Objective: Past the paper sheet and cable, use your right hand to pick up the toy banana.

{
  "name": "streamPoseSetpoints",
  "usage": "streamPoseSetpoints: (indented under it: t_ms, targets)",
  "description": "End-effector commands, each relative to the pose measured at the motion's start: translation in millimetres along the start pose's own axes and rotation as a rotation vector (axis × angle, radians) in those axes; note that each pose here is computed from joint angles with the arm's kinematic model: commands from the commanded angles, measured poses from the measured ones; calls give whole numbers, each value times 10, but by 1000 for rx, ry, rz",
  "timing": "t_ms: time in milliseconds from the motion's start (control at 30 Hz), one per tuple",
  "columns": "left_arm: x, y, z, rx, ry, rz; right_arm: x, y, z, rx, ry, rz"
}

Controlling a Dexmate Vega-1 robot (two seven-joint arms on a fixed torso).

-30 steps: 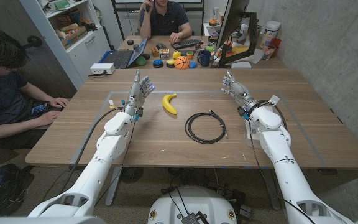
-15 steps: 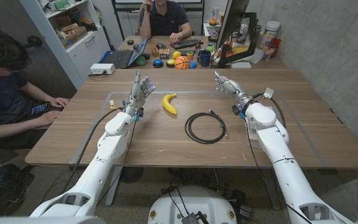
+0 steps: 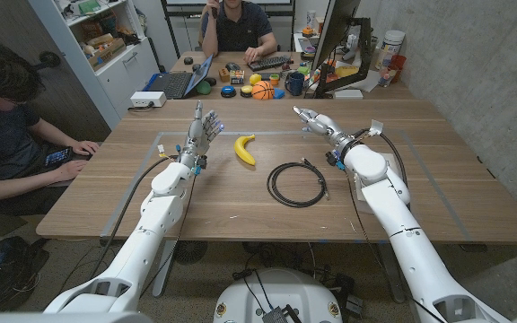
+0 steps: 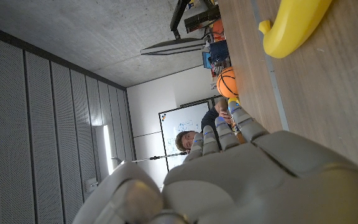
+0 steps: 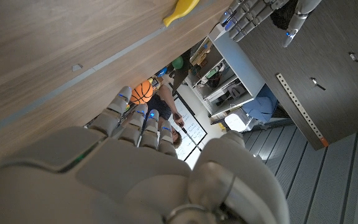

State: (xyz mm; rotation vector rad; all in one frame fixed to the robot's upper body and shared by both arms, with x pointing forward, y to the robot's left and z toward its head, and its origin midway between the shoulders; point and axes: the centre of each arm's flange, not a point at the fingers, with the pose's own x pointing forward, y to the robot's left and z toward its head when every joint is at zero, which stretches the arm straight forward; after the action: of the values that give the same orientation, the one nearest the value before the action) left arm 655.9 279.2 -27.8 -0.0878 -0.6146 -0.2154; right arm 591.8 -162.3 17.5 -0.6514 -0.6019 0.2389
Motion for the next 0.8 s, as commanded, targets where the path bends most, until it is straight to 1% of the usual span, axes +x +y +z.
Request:
streamPoseSetpoints:
  t_ms: [33, 233, 400, 533, 667, 700, 767, 800]
  targets:
    - [-23, 8, -3, 1, 3, 7, 140, 278, 258, -115, -4, 48]
    - [-33, 11, 3, 0, -2, 7, 258, 463, 371, -154, -18, 82]
    - [-48, 12, 8, 0, -3, 7, 313, 605, 417, -177, -14, 105]
    - [-59, 15, 9, 1, -2, 9, 332, 687, 437, -195, 1, 105]
    - [-65, 14, 17, 2, -3, 9, 339, 774, 482, -232, 19, 87]
    - [-66, 13, 21, -1, -8, 3, 345, 820, 507, -254, 37, 65]
    - [-68, 11, 22, 3, -4, 7, 353, 839, 519, -264, 46, 60]
    - [-70, 9, 24, 1, -6, 3, 372, 878, 543, -287, 66, 58]
